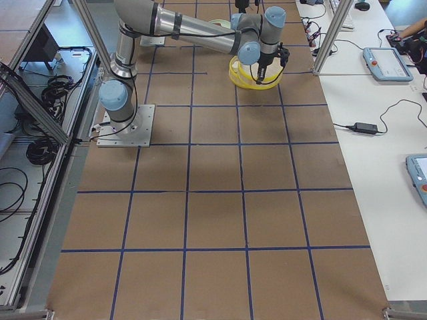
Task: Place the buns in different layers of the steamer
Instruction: 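Restack top tier with right gripper while left gripper grasps the brown bun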
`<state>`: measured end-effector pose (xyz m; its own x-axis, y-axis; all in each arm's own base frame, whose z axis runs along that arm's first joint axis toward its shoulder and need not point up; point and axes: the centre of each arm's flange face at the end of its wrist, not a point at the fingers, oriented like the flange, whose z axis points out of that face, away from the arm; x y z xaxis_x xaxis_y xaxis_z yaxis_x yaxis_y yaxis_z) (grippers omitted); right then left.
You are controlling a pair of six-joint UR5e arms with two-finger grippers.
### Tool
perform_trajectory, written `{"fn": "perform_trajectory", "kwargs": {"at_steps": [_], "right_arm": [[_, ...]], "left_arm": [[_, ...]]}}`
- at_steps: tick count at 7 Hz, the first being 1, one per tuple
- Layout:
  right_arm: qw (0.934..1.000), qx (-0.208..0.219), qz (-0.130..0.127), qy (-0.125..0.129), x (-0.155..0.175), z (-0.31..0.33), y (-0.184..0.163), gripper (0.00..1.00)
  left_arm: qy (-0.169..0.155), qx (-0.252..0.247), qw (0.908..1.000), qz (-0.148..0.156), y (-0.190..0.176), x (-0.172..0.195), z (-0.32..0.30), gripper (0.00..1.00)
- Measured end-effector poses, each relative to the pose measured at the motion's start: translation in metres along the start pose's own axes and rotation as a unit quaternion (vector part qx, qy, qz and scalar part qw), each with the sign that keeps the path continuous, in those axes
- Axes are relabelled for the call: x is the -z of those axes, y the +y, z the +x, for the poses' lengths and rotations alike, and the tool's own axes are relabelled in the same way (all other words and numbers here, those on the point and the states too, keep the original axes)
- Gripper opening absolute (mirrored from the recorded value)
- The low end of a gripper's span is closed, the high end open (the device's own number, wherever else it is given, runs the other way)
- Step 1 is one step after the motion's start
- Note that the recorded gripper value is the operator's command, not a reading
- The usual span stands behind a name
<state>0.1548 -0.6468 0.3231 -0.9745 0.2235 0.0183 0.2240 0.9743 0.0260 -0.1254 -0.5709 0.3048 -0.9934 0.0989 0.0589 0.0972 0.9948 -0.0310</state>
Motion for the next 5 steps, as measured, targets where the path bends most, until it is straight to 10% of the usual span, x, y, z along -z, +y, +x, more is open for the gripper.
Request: {"fn": "perform_trajectory", "kwargs": {"at_steps": [5], "right_arm": [[0.9984, -0.055, -0.011, 0.009, -0.028, -0.087, 0.031, 0.03]], "left_arm": [[-0.029, -0.026, 0.9944, -0.098, 0.087, -0.048, -0.140, 1.00]]}}
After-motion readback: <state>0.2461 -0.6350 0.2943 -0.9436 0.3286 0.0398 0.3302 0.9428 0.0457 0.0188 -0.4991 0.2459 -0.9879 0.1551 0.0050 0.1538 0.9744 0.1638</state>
